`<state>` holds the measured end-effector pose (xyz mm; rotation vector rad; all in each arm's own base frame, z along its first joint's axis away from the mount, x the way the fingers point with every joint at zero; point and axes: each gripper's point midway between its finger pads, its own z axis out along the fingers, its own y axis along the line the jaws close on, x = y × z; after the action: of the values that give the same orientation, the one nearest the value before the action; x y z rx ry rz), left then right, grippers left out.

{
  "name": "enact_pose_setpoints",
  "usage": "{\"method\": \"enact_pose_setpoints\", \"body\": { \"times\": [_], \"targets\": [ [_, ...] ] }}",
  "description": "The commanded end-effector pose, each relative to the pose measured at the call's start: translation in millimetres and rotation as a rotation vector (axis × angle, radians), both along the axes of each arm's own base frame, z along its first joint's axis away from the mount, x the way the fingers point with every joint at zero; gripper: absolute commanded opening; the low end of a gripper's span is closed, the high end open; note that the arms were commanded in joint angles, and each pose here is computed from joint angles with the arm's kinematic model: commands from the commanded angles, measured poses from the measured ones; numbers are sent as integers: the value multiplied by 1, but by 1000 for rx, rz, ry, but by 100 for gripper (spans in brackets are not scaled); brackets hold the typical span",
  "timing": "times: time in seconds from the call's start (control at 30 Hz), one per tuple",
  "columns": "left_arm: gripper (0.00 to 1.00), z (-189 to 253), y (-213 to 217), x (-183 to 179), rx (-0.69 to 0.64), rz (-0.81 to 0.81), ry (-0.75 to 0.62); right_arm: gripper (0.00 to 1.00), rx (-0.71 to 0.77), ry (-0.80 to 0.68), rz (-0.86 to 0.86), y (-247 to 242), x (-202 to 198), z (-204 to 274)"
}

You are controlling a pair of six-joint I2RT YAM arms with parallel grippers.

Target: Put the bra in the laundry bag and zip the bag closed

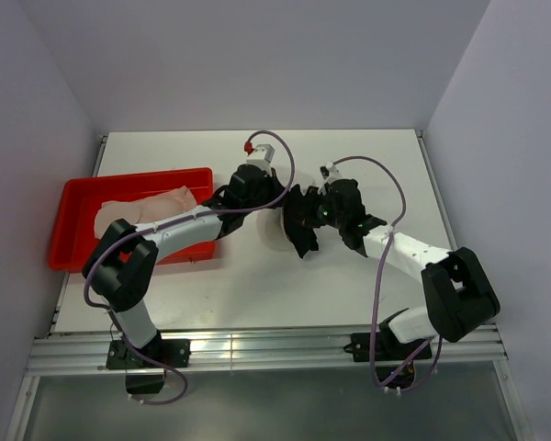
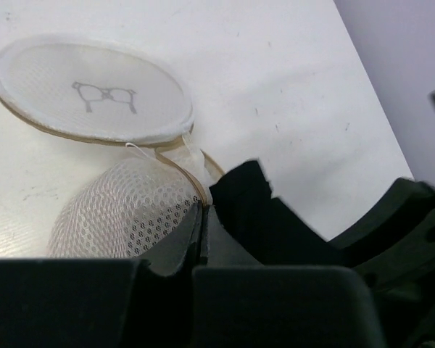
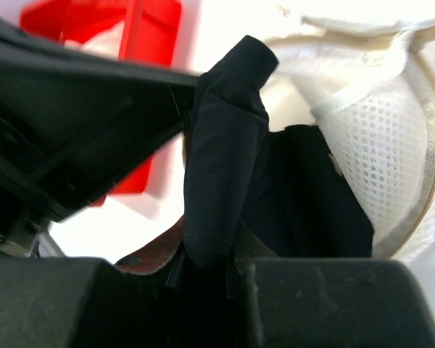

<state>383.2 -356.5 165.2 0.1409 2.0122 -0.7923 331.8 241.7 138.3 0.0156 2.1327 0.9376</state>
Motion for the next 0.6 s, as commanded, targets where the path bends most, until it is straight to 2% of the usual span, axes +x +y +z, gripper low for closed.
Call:
{"method": "enact_pose_setpoints", "body": {
  "times": [0.0, 0.3, 0.43, 0.57],
  "targets": [
    [0, 46, -6, 0, -75, -44, -113, 0, -5, 13, 81, 10, -15, -4],
    [0, 69, -24, -24, -166, -199, -148, 0, -22, 113, 60, 12, -12, -26],
    [0, 65, -16, -40, -181, -216, -129, 0, 9, 95, -102, -2, 15, -19],
    [0, 51, -5, -54, -169, -214, -83, 0, 129, 65, -248, -11, 29, 1]
  ]
}}
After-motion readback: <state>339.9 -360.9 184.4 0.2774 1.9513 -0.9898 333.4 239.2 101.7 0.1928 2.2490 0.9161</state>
